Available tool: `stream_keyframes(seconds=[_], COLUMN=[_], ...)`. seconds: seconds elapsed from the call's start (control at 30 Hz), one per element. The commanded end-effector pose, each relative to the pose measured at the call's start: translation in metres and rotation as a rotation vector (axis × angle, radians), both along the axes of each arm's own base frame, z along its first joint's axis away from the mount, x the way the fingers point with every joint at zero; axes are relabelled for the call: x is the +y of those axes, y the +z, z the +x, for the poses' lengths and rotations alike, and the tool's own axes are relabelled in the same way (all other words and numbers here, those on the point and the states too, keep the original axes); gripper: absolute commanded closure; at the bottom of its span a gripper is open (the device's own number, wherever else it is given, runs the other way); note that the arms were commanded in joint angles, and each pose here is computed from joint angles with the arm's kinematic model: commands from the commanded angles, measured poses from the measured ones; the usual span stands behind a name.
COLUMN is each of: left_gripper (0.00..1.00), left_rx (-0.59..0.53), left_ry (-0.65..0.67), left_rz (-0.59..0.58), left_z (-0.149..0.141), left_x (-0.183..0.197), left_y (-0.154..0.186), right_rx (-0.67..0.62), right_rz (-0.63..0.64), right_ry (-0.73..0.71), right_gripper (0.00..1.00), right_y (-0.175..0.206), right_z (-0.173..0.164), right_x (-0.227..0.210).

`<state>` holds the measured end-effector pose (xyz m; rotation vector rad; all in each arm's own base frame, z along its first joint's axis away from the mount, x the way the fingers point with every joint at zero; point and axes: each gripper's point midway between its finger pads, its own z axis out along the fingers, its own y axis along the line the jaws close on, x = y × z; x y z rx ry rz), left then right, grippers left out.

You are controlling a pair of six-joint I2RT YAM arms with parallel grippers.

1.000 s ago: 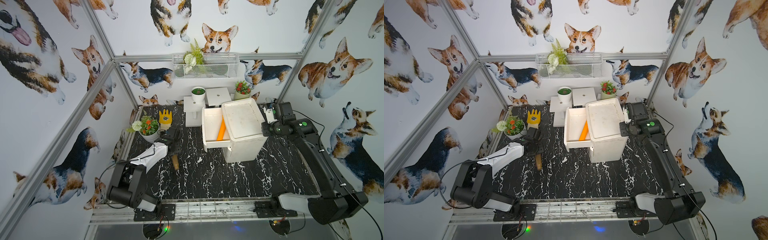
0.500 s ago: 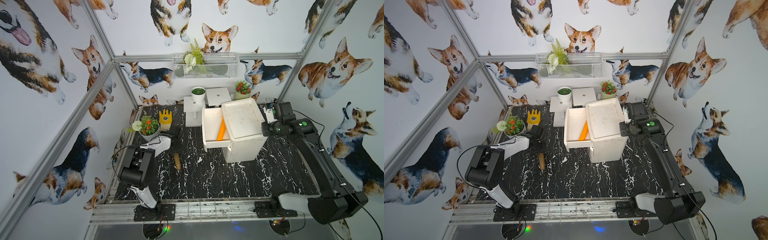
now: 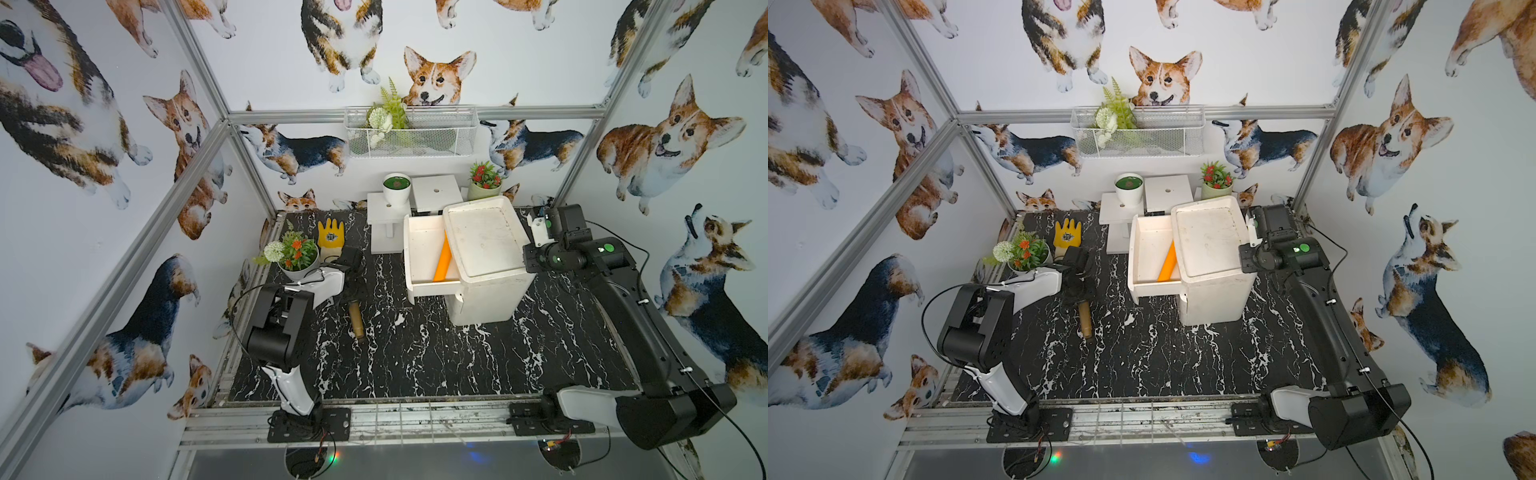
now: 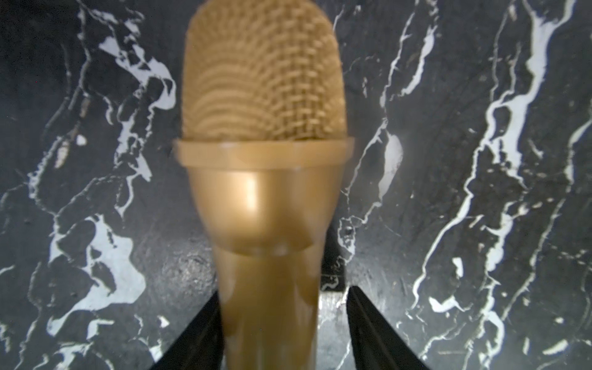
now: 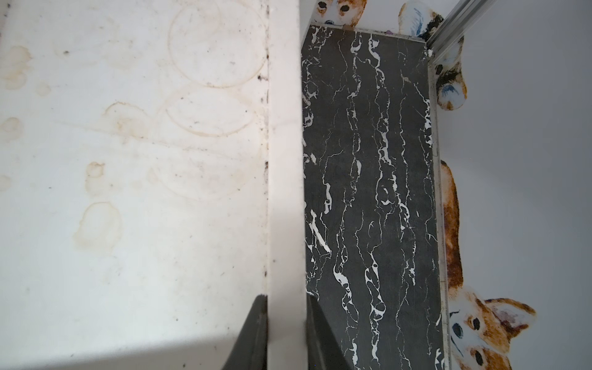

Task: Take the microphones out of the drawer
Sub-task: Place the microphone at the center of the board, then pick up the microphone from the drawer.

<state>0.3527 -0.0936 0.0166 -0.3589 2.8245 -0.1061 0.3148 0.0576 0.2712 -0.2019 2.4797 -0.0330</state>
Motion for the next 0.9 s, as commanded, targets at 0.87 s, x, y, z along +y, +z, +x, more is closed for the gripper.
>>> stream_keyframes(seconds=[0.87], left_gripper=[0.34], left_rx=[-0.178], left_ry=[-0.069], left_rz=[-0.102], left_z=[-0.017], left_x=[-0.007], left_y=[0.123], right_rx=[0.103], right_rz=[0.022], right_ry=[0.061], right_gripper=[0.81], right_y=[-0.019], right_z=[-0.017], right_x=[0.009])
